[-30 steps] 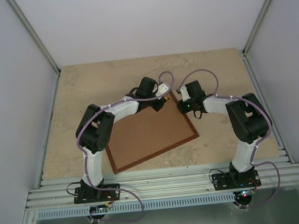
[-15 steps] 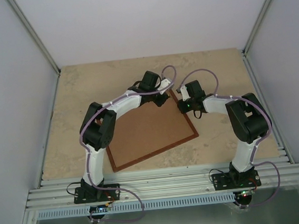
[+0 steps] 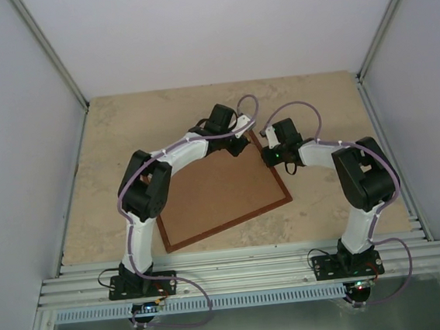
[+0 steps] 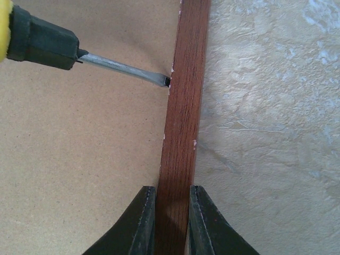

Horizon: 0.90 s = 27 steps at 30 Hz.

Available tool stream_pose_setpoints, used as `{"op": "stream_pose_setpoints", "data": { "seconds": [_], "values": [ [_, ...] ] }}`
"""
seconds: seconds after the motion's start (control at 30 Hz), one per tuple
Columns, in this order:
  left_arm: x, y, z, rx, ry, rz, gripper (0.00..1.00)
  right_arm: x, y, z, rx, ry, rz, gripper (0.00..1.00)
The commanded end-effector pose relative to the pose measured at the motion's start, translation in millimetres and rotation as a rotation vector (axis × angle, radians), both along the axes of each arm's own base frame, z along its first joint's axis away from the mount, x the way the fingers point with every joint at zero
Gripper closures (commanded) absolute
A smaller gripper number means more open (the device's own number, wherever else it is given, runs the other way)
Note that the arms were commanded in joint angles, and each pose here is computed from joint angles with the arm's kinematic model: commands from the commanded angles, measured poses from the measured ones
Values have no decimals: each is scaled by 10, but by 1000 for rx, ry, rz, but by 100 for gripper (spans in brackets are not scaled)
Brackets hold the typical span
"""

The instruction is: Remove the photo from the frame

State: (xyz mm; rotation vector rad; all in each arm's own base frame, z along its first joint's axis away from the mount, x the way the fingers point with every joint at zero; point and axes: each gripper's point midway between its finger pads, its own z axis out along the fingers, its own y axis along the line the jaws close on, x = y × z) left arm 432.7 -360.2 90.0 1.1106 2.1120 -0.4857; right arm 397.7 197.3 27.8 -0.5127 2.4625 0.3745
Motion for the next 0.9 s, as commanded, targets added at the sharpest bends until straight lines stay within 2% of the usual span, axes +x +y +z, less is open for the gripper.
{"op": "stream_pose_setpoints", "data": {
  "seconds": [0.0, 0.57, 0.87],
  "values": [
    [331, -515, 951, -263, -289, -46, 100, -573, 704, 8, 139, 101, 303, 95],
    [207, -464, 1519, -366, -362, -50, 100, -565, 680, 104, 148, 76, 297, 96],
    [164, -300, 1591, -342, -398, 1, 100, -507, 581, 67, 119, 76, 250, 96]
  ]
}}
